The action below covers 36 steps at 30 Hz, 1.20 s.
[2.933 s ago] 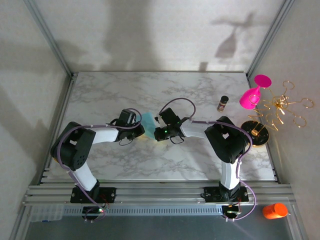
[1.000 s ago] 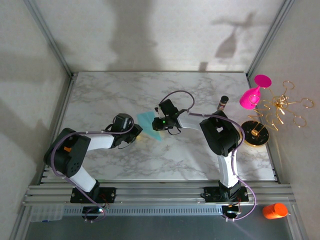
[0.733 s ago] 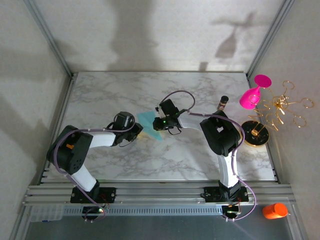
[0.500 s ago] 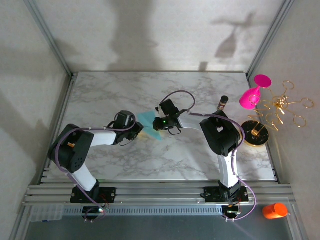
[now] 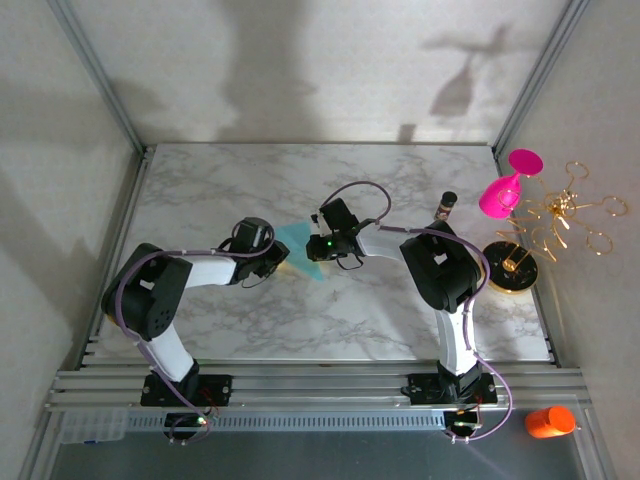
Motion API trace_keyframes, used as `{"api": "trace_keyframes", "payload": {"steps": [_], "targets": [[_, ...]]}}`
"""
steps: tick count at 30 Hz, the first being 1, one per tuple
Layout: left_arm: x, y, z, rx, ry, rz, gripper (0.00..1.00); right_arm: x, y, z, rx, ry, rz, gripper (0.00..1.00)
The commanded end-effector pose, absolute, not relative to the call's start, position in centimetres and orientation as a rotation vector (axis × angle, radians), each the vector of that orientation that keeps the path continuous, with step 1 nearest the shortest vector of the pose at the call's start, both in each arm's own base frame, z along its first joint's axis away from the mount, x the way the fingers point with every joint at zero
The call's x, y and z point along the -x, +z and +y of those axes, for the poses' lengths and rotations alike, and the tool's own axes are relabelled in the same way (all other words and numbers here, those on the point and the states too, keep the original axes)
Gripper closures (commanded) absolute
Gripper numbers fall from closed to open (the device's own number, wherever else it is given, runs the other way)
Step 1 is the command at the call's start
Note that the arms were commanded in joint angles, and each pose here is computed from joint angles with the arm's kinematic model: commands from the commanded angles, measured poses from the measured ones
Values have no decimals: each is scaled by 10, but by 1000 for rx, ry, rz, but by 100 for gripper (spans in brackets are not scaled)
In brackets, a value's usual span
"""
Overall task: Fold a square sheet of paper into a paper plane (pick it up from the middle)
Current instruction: Fourth fold the wing at the center of the table.
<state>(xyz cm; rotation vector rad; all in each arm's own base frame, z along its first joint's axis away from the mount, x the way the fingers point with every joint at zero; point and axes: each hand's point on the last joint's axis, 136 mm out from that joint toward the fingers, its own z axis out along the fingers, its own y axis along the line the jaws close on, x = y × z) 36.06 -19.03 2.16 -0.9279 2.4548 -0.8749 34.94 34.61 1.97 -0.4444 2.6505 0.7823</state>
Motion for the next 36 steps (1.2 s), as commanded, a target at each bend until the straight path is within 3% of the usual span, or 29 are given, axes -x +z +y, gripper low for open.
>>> {"api": "trace_keyframes", "payload": {"steps": [1, 14, 20, 28, 36], "targets": [[-360, 24, -184, 916, -807, 2464, 75, -332, -14, 329, 426, 713, 2775, 87], [-354, 30, -179, 910, -788, 2454, 75, -331, -18, 329, 427, 710, 2785, 87], [-359, 26, -187, 893, -822, 2472, 81, -329, -20, 328, 429, 712, 2791, 88], [-359, 20, -184, 906, -785, 2484, 76, -329, -19, 328, 427, 716, 2788, 88], [-366, 24, -191, 871, -815, 2486, 82, -328, -22, 327, 424, 715, 2796, 88]]}}
